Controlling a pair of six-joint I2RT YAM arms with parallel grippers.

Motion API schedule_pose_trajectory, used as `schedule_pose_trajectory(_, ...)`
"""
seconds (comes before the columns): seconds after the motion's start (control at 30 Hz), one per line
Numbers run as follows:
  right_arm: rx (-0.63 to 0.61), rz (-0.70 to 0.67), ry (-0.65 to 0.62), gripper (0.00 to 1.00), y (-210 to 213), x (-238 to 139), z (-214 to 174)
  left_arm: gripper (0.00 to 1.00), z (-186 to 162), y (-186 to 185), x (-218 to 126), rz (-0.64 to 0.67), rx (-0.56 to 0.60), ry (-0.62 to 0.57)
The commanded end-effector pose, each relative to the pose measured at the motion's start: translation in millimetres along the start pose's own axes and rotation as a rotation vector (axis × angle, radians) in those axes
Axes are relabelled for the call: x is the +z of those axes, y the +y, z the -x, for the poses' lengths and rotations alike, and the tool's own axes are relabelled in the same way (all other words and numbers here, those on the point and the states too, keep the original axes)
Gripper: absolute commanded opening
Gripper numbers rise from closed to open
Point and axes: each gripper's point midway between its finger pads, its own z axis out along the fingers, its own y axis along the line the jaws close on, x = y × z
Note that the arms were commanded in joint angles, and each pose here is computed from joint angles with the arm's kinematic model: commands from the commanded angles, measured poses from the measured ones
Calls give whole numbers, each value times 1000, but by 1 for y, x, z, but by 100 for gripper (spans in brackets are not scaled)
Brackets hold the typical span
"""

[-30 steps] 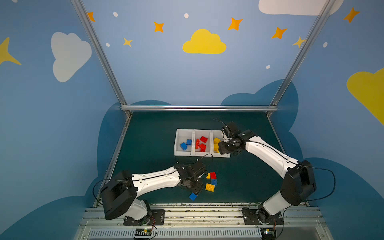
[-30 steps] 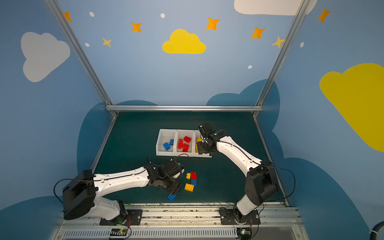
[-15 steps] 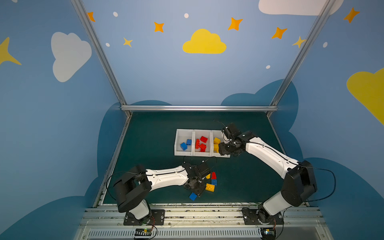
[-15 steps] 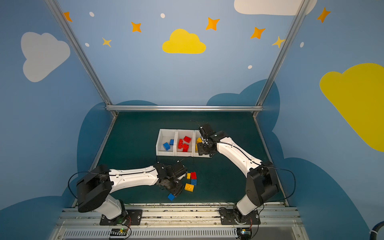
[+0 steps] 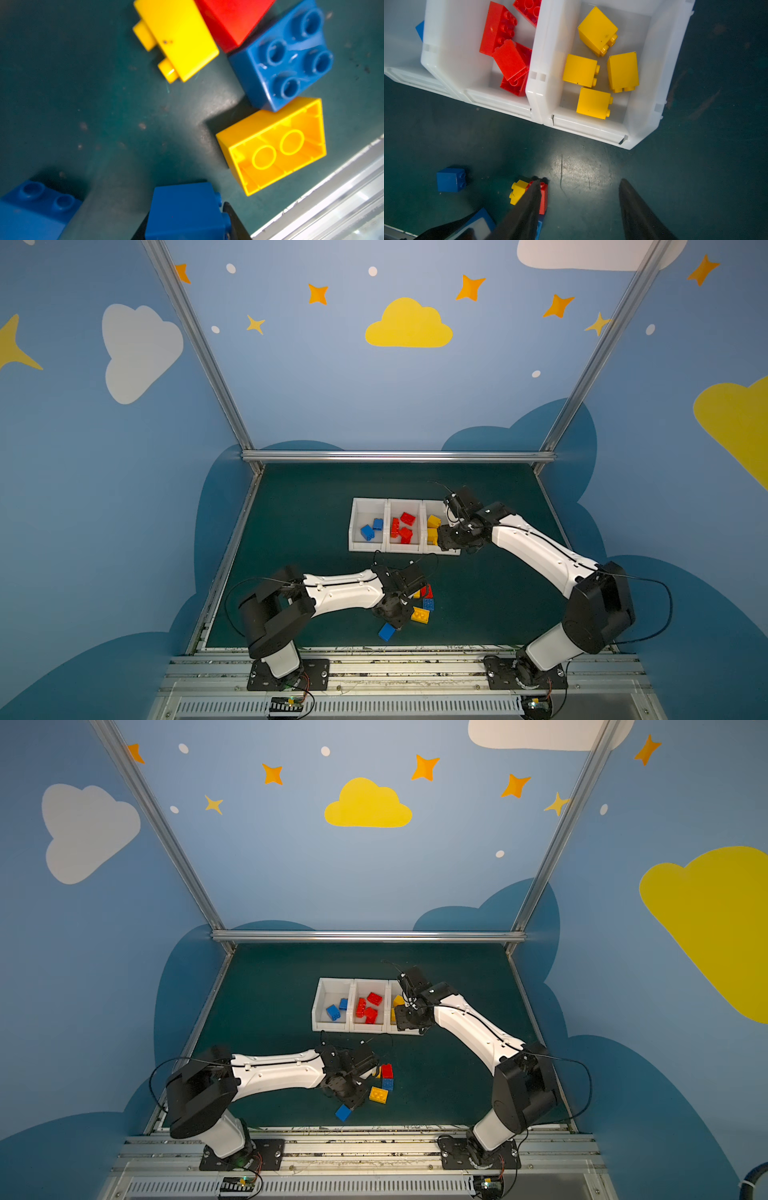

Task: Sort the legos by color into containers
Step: 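Carry the blue brick with the left gripper and release it into the blue compartment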

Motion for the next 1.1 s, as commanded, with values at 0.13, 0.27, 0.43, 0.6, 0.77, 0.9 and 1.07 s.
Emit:
schedule_pose_trajectory(0.13, 15, 4, -15, 60, -2, -8, 1, 38, 6, 2, -7, 21, 25, 0)
schedule_pose_trajectory(0.27, 15, 2, -22, 59, -3, -10, 2, 37, 33, 13, -35, 32, 44, -77)
schedule_pose_trajectory(0.43, 15, -2, -29, 59, -5, -14, 2, 38, 83, 45, -85, 49, 9, -240)
schedule_pose_trajectory(0.6, 22, -5, -34, 59, -7, -17, 0, 39, 131, 111, -131, 142, -107, -424)
schedule_pose_trajectory(0.77, 27, 1, -33, 59, -7, -19, -2, 39, 159, 179, -151, 155, -255, -521)
schedule_pose_trajectory(0.9, 33, -1, -31, 58, -9, -19, -5, 39, 169, 209, -143, 160, -297, -503)
schedule_pose_trajectory(1.07, 42, 2, -25, 58, -9, -19, -10, 39, 172, 225, -123, 155, -328, -454)
